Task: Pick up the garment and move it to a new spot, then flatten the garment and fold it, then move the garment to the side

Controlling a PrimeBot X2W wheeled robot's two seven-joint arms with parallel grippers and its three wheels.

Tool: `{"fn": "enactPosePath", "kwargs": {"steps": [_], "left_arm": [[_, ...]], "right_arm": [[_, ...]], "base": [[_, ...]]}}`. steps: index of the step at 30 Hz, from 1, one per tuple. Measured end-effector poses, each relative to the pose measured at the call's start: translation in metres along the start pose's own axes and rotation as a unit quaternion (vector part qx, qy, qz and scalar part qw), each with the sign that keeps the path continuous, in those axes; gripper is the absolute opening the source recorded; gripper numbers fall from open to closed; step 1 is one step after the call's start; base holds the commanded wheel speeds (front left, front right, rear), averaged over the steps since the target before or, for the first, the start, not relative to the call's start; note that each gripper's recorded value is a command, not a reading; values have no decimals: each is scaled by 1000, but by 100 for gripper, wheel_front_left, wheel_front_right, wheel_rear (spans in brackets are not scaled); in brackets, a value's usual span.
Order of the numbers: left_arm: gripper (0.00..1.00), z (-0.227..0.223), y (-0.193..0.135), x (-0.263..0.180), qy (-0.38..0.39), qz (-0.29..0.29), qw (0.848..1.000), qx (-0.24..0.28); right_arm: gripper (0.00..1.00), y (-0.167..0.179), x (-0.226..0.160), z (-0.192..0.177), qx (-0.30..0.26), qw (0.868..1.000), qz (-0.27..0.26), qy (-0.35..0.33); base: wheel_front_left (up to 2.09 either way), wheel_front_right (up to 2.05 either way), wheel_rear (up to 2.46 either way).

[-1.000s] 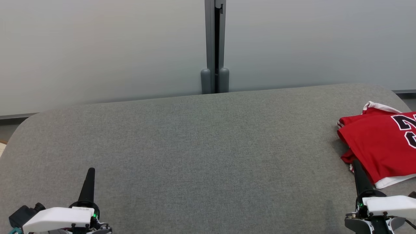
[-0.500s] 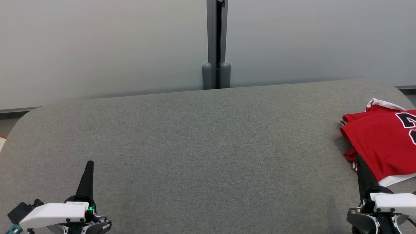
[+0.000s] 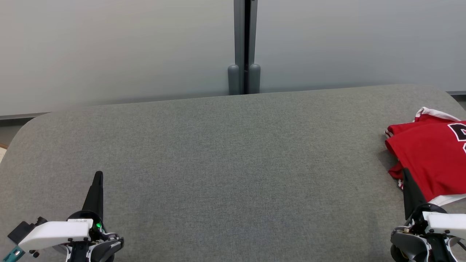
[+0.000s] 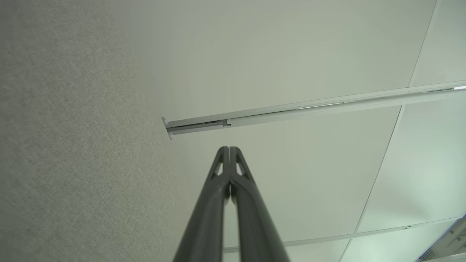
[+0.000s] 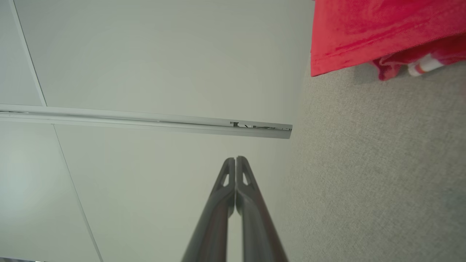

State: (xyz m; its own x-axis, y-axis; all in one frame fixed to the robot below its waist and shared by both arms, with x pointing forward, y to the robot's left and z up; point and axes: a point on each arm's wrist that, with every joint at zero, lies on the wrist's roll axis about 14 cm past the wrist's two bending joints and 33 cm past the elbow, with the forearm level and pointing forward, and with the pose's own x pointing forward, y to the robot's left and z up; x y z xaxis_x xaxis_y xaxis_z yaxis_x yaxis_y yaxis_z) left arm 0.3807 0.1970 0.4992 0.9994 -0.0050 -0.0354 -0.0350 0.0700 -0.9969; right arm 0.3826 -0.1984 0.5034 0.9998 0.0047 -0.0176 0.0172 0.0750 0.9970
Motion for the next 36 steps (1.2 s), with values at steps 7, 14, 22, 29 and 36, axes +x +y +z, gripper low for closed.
{"fn": "enactPosePath", "kwargs": {"steps": [7,14,22,29,36], "left_arm": [[0,2,-2,3,-1,-5,1000,-20],[0,3,-6,7,-3,-14,999,-38],[0,3,-6,7,-3,-14,999,-38],[0,3,-6,7,-3,-14,999,-38],[0,3,-6,7,-3,-14,999,-38]], "right_arm": [[0,1,3,2,22,1000,3,-3],[0,1,5,2,39,999,4,-4],[0,1,5,2,39,999,4,-3],[0,1,5,2,39,999,4,-4],[0,1,5,2,39,999,4,-3]], "base": [[0,0,0],[0,0,0],[0,0,0],[0,0,0],[0,0,0]]}}
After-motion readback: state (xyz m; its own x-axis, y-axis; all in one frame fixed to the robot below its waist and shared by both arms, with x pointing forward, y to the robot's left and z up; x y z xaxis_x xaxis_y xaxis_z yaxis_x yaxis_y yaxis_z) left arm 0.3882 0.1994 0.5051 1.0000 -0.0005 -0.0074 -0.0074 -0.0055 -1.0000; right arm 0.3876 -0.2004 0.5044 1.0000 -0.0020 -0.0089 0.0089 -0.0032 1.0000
